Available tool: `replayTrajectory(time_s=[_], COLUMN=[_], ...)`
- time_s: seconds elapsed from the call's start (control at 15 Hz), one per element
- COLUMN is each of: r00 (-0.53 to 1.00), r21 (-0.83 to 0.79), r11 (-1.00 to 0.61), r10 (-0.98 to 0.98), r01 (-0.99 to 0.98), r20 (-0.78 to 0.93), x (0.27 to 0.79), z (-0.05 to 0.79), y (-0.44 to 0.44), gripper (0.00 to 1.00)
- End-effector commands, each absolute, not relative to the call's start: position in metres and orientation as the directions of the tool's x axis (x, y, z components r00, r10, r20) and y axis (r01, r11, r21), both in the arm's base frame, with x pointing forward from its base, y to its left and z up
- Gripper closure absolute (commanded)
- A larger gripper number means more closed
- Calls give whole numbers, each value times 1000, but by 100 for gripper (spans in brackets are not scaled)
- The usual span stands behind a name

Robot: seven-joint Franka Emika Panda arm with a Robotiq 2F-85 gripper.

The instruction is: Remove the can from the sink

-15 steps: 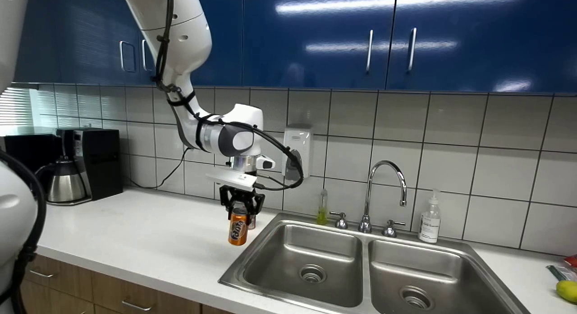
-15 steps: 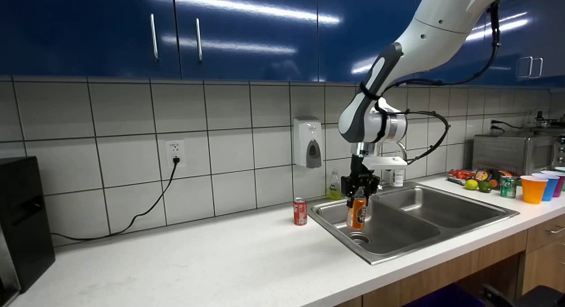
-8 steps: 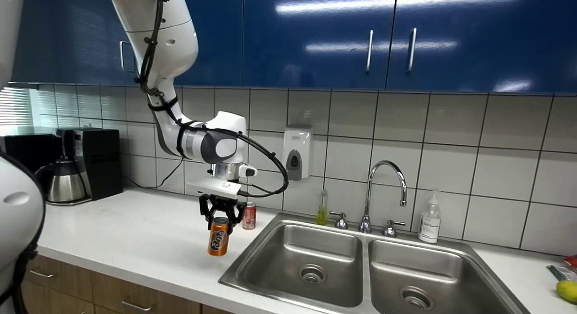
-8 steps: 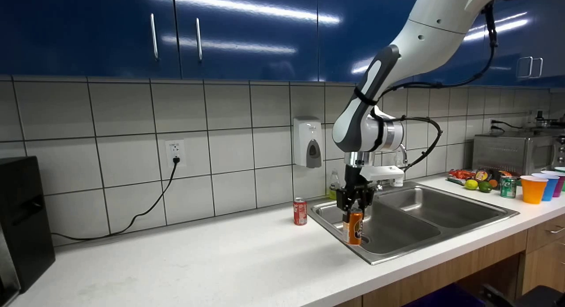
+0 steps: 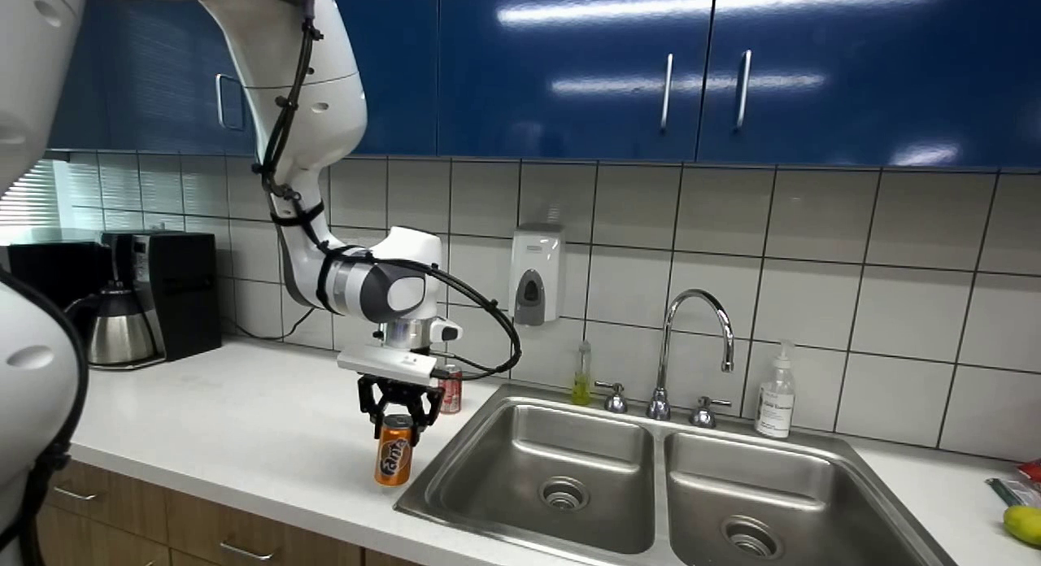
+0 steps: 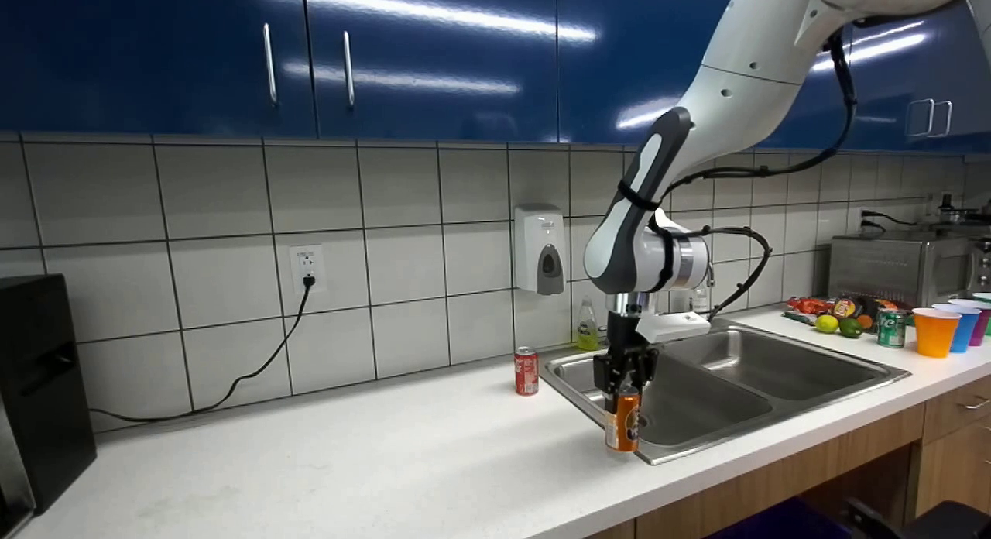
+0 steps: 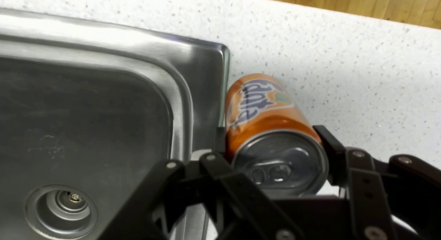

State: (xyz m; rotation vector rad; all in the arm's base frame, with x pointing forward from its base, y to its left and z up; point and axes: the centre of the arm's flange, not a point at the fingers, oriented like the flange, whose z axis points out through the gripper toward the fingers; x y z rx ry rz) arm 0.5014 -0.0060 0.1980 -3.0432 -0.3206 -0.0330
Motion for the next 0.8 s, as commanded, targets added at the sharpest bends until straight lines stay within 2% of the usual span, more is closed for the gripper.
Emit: replayTrajectory(time_s=[0.0,0.47,0.53,0.6,0.73], r00=[968,960,961,961,961], r21=[-64,-51,-51,-48,-51], r11=[-966,-960,-960,-960,-960], r10=[248,274,272,272,272], r01=[251,276,274,275,274], r20=[44,54,52,52,44], x=[502,503,503,503,502], z=[181,177,176,175,172], y=[-6,-2,-2,-2,-3], gripper=[62,62,12,10,0])
